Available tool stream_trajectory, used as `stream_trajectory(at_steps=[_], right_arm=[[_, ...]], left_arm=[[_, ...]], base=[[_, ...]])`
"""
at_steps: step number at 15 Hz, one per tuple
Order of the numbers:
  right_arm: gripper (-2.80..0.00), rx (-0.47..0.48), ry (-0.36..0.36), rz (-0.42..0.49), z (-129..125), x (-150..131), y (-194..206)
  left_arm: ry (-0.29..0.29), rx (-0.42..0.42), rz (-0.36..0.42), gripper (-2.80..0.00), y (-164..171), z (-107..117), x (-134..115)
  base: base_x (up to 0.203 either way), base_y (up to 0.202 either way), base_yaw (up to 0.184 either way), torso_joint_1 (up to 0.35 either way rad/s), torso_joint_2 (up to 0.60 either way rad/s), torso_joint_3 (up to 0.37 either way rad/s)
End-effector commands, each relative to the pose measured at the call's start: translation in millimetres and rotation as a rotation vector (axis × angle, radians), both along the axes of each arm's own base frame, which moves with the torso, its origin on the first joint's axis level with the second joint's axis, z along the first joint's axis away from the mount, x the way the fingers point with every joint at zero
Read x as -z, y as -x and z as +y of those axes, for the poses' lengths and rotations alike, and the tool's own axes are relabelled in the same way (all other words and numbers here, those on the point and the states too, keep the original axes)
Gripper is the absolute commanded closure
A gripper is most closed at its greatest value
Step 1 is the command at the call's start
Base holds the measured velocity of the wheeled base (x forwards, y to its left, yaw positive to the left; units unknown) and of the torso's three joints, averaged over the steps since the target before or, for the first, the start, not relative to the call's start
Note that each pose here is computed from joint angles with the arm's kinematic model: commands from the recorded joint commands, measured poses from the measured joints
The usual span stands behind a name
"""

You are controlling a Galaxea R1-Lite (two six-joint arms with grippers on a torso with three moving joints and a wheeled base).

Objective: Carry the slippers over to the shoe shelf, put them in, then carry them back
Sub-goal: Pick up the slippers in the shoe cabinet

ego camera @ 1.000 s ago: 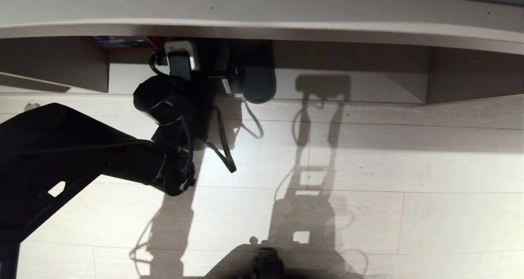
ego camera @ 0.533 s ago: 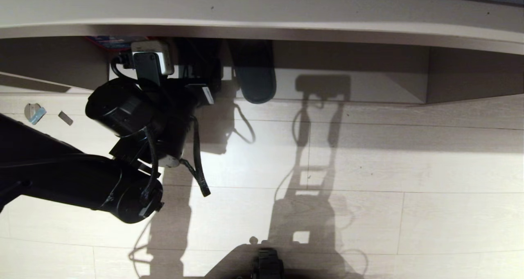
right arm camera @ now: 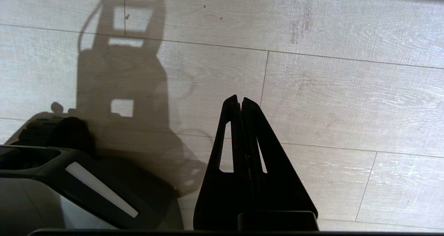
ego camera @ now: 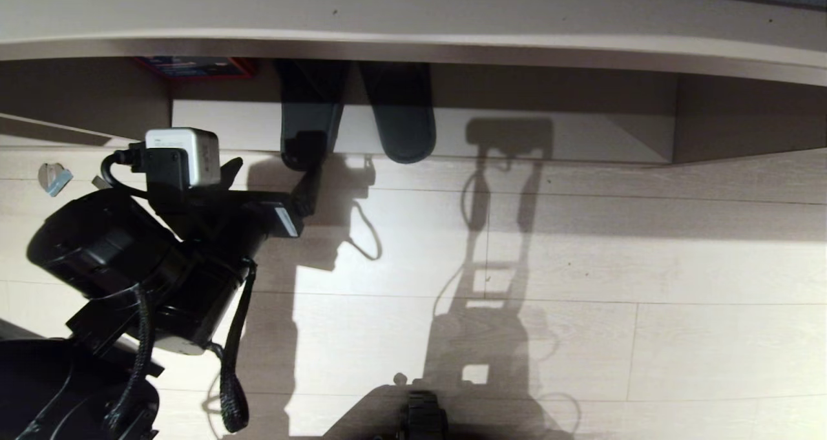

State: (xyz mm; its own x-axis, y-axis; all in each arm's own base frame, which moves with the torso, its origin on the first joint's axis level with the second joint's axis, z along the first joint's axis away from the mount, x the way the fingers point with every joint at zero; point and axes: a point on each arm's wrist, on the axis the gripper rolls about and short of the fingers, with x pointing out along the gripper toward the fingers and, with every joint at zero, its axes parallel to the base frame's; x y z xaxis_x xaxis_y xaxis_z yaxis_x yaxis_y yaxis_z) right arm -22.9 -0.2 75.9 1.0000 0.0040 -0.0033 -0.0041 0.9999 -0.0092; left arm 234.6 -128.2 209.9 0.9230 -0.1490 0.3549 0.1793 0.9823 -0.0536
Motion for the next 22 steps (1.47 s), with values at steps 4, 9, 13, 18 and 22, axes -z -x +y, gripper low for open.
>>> stream_trajectory(at_steps=[4,9,13,18,22], right_arm=[[0.0,-0.001,0.0,0.0,0,0,0],[0.0,-0.001,0.0,0.0,0,0,0],[0.0,-0.001,0.0,0.0,0,0,0],[0.0,-0.001,0.0,0.0,0,0,0],[0.0,-0.001,0.0,0.0,0,0,0]], left_arm=[[0.049,-0.01,-0.112,-2.8,50,29,-29],[0.012,-0.022,-0.09,0.0,94,55,-14],[0.008,-0.051,-0.083,0.0,132,81,-12],[-0.026,-0.151,-0.037,0.0,176,112,-7],[-0.033,-0.328,-0.036,0.0,201,129,5]], base=[[0.0,0.0,0.0,0.0,0.0,0.0],[0.0,0.0,0.0,0.0,0.0,0.0],[0.0,0.0,0.0,0.0,0.0,0.0],[0.0,0.0,0.0,0.0,0.0,0.0],[0.0,0.0,0.0,0.0,0.0,0.0]])
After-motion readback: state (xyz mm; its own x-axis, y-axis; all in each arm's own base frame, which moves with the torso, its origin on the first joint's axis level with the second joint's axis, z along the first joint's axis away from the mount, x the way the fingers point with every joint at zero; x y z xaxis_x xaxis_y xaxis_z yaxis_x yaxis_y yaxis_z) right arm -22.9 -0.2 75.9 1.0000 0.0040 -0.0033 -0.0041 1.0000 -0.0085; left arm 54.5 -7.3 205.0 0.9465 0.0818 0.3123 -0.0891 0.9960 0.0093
